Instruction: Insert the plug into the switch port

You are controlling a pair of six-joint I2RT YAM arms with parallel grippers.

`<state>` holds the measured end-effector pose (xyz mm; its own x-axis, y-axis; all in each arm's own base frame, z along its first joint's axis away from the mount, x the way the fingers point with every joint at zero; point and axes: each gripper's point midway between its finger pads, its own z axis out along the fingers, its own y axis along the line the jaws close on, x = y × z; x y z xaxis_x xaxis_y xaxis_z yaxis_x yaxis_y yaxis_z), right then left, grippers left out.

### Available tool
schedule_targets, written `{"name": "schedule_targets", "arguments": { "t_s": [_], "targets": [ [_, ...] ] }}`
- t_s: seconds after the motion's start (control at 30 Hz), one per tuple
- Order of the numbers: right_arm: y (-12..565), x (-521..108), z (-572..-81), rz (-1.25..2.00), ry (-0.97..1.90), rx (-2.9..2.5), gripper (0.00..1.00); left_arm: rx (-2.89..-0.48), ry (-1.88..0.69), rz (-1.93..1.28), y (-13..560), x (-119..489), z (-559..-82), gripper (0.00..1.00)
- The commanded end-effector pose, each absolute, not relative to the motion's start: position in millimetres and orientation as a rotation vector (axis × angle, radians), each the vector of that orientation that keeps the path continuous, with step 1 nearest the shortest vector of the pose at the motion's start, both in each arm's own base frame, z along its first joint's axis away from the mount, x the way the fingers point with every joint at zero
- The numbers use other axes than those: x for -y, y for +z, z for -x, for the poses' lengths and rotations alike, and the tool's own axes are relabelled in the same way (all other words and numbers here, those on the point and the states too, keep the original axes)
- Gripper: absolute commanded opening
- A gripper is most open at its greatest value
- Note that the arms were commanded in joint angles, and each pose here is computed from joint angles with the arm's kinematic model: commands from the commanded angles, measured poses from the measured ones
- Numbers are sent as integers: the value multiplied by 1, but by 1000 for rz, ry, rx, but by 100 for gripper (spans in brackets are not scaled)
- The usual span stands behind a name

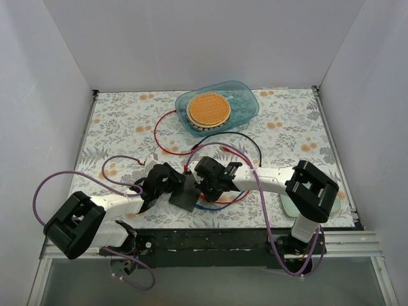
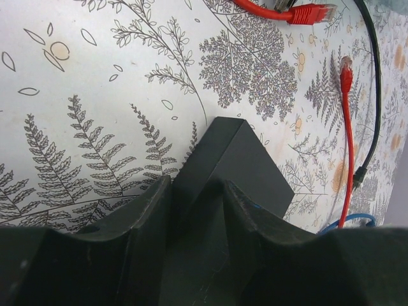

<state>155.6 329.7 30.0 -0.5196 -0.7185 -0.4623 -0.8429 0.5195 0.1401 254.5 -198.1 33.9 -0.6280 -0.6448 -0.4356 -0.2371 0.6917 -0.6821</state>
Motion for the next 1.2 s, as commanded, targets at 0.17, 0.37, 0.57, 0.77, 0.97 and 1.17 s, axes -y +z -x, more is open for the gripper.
{"name": "schedule_targets", "arguments": {
  "t_s": [0.17,0.37,0.57,0.77,0.97,1.17],
  "targets": [
    [180,-467,-218,972,927,-1843,1,-2409,-1136,526,55,267,-196,16],
    [178,-461,-219,993,890,-1842,1,-2404,-1128,526,56,265,-195,16],
    [171,-460,-208,1046,927,-1849,1,-2415,-1118,510,55,267,-196,19],
    [162,-435,-196,1047,913,-1869,24,-2397,-981,535,53,250,-205,33],
    [142,-409,-187,1053,863,-1931,54,-2382,-879,537,55,240,-220,38],
    [121,-371,-185,1040,727,-2000,68,-2346,-819,529,63,227,-240,52]
  ]
}}
